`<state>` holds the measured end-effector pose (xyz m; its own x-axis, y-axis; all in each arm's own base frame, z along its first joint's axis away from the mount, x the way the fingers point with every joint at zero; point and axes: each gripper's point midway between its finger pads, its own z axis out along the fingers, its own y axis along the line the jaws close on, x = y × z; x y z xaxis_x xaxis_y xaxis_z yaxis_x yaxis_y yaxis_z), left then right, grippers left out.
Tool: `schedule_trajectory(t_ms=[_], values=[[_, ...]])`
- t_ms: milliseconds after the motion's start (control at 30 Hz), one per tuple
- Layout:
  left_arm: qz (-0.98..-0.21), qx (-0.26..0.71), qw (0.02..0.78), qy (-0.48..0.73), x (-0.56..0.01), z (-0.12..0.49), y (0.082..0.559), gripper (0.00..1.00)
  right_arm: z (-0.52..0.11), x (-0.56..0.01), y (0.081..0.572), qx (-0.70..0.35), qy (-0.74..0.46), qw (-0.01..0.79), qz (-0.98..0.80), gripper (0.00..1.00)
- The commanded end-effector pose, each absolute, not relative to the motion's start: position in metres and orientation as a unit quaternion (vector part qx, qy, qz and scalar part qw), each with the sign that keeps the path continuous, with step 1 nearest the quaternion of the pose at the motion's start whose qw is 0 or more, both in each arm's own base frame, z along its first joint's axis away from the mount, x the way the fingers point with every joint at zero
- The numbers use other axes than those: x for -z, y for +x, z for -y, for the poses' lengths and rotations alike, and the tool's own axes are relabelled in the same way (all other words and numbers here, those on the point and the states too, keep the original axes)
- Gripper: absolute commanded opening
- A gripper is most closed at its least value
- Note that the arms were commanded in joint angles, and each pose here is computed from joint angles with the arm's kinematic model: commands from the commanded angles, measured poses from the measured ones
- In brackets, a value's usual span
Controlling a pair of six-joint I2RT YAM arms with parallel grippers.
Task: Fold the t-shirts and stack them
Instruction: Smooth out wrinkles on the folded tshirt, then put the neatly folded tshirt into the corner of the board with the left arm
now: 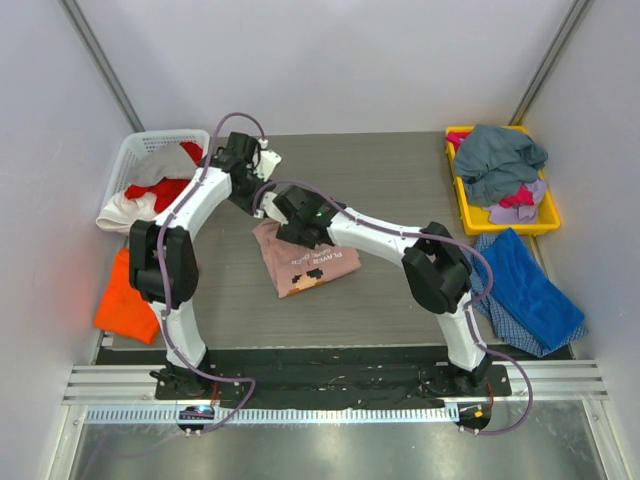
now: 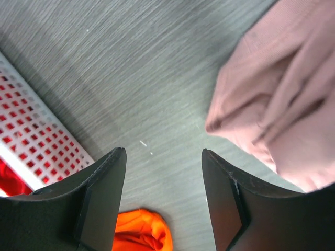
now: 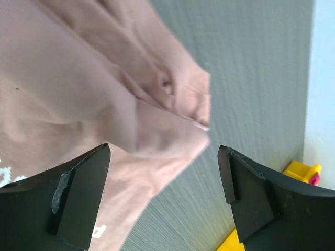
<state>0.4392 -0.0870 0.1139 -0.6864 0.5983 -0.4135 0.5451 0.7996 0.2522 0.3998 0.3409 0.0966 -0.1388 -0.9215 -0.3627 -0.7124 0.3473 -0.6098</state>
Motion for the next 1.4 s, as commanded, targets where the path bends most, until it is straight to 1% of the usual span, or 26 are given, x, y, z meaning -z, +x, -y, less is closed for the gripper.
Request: schedule_trajectory(t_ms=[0,67,100,167,200,267,300,400,433,533,567,733,767,900,1067,1133,1267,1300,1367], values=[[-0.920,-0.018,0.245,0.305,-0.133,0.092,0.413,0.64,-0.337,-0.164,0.406,0.137,-0.497,0.431,-0.741,0.93],[-0.924,0.007,0.236,0.300,-0.132,0.095,0.403,0.64,-0.336,-0.165,0.403,0.132,-0.492,0.432,-0.744,0.95],[-0.928,0.039,0.225,0.296,-0.130,0.098,0.394,0.64,-0.334,-0.162,0.401,0.133,-0.492,0.430,-0.746,1.00],[-0.935,0.072,0.209,0.279,-0.126,0.096,0.383,0.64,-0.328,-0.155,0.398,0.137,-0.491,0.426,-0.748,1.00],[-0.933,0.116,0.197,0.278,-0.123,0.105,0.373,0.65,-0.326,-0.153,0.396,0.138,-0.491,0.425,-0.748,1.00],[-0.936,0.154,0.178,0.262,-0.115,0.103,0.365,0.65,-0.322,-0.146,0.394,0.139,-0.489,0.427,-0.748,1.00],[-0.932,0.192,0.165,0.258,-0.115,0.109,0.358,0.65,-0.320,-0.144,0.393,0.138,-0.488,0.426,-0.749,1.00],[-0.934,0.243,0.133,0.227,-0.102,0.104,0.356,0.65,-0.319,-0.135,0.390,0.136,-0.488,0.421,-0.752,1.00],[-0.926,0.277,0.131,0.220,-0.104,0.110,0.356,0.65,-0.318,-0.132,0.390,0.137,-0.488,0.420,-0.753,1.00],[-0.914,0.337,0.112,0.198,-0.099,0.109,0.358,0.66,-0.318,-0.125,0.389,0.136,-0.492,0.415,-0.753,1.00],[-0.913,0.351,0.088,0.191,-0.088,0.108,0.354,0.66,-0.318,-0.122,0.389,0.136,-0.493,0.414,-0.753,1.00],[-0.900,0.397,0.049,0.173,-0.065,0.119,0.353,0.66,-0.322,-0.118,0.389,0.130,-0.492,0.414,-0.754,1.00],[-0.902,0.402,0.043,0.154,-0.059,0.110,0.355,0.66,-0.322,-0.117,0.390,0.129,-0.492,0.413,-0.755,1.00],[-0.897,0.419,0.033,0.139,-0.051,0.113,0.362,0.71,-0.321,-0.113,0.390,0.131,-0.496,0.408,-0.755,1.00],[-0.900,0.419,0.030,0.119,-0.041,0.115,0.367,0.73,-0.322,-0.109,0.389,0.128,-0.497,0.407,-0.756,1.00],[-0.899,0.422,0.026,0.112,-0.037,0.117,0.367,0.78,-0.322,-0.108,0.388,0.128,-0.498,0.406,-0.756,1.00],[-0.900,0.425,0.021,0.099,-0.028,0.119,0.361,0.79,-0.322,-0.106,0.388,0.127,-0.498,0.404,-0.757,1.00],[-0.901,0.422,0.034,0.099,-0.029,0.120,0.365,0.80,-0.321,-0.106,0.389,0.128,-0.497,0.403,-0.757,1.00],[-0.903,0.416,0.031,0.100,-0.025,0.123,0.357,0.80,-0.322,-0.104,0.388,0.127,-0.498,0.402,-0.758,1.00]])
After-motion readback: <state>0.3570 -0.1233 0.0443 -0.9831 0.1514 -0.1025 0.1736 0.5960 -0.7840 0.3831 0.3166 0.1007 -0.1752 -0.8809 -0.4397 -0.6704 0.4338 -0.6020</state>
